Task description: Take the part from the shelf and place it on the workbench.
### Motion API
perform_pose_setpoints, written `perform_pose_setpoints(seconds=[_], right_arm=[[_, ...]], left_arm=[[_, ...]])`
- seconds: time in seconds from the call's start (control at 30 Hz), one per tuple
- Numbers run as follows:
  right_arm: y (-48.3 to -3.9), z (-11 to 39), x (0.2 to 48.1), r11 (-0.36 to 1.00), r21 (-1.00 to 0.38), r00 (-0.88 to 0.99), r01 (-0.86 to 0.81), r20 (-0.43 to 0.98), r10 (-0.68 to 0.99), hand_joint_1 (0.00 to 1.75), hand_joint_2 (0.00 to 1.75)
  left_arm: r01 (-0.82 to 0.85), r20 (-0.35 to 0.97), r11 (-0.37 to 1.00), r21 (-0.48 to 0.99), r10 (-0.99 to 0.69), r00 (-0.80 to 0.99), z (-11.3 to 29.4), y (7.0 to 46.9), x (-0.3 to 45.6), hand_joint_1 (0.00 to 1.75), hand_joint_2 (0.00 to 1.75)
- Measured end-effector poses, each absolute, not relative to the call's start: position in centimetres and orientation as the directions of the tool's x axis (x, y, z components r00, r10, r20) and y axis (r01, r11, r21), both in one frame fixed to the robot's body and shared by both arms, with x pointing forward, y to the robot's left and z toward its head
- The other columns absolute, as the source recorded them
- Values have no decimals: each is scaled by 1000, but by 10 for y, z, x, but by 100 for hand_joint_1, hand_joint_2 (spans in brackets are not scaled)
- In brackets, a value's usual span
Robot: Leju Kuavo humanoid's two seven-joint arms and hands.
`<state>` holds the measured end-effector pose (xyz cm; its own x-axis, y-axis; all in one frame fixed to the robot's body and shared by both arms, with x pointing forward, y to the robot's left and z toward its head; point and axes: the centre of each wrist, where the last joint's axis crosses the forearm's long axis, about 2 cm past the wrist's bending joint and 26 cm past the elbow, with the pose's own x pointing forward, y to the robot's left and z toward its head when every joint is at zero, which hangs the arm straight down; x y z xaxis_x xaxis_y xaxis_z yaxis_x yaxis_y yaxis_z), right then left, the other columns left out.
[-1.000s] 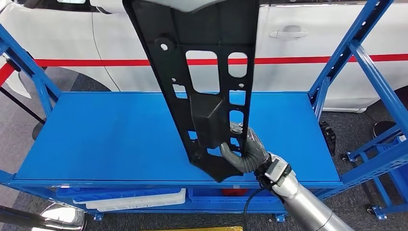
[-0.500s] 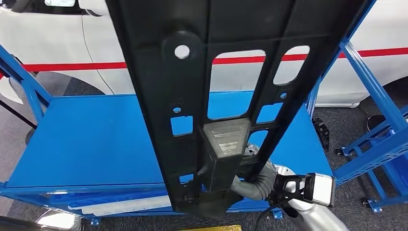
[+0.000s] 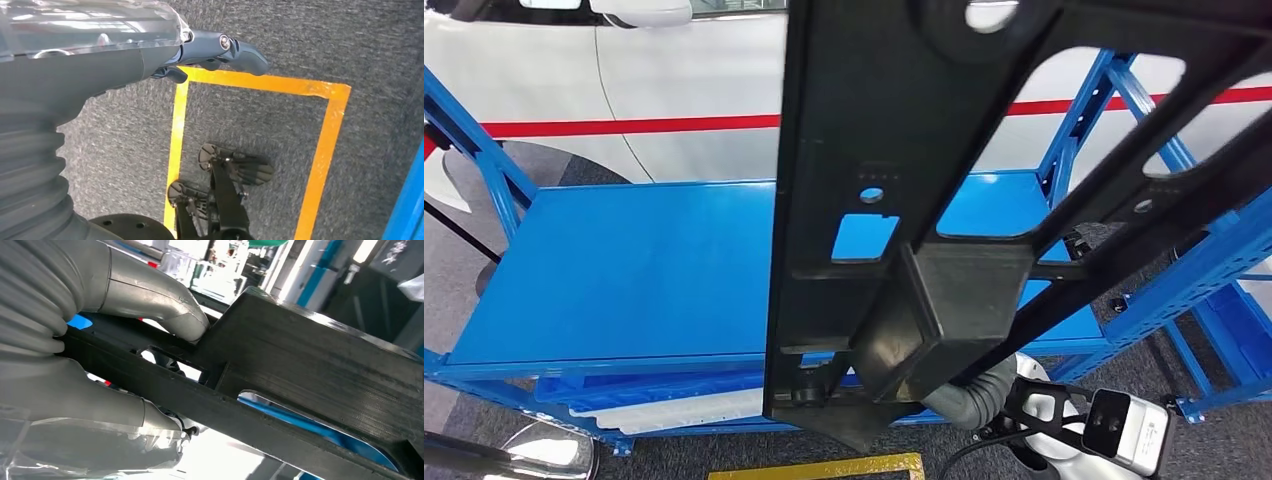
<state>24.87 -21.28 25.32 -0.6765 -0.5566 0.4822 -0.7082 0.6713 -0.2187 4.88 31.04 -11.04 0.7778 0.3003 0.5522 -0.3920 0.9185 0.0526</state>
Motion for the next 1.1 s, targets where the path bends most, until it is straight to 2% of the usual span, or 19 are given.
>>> perform_pose_setpoints(seconds=[0.7,1.1], right_arm=[[-212,249,240,694,-217,-701,-687,450,-553,175,175],[-218,242,237,593,-235,-622,-770,484,-616,175,175]], left_arm=[[-364,553,930,51,277,786,-110,316,54,0,175],[-386,437,914,127,298,849,-110,325,46,0,175]])
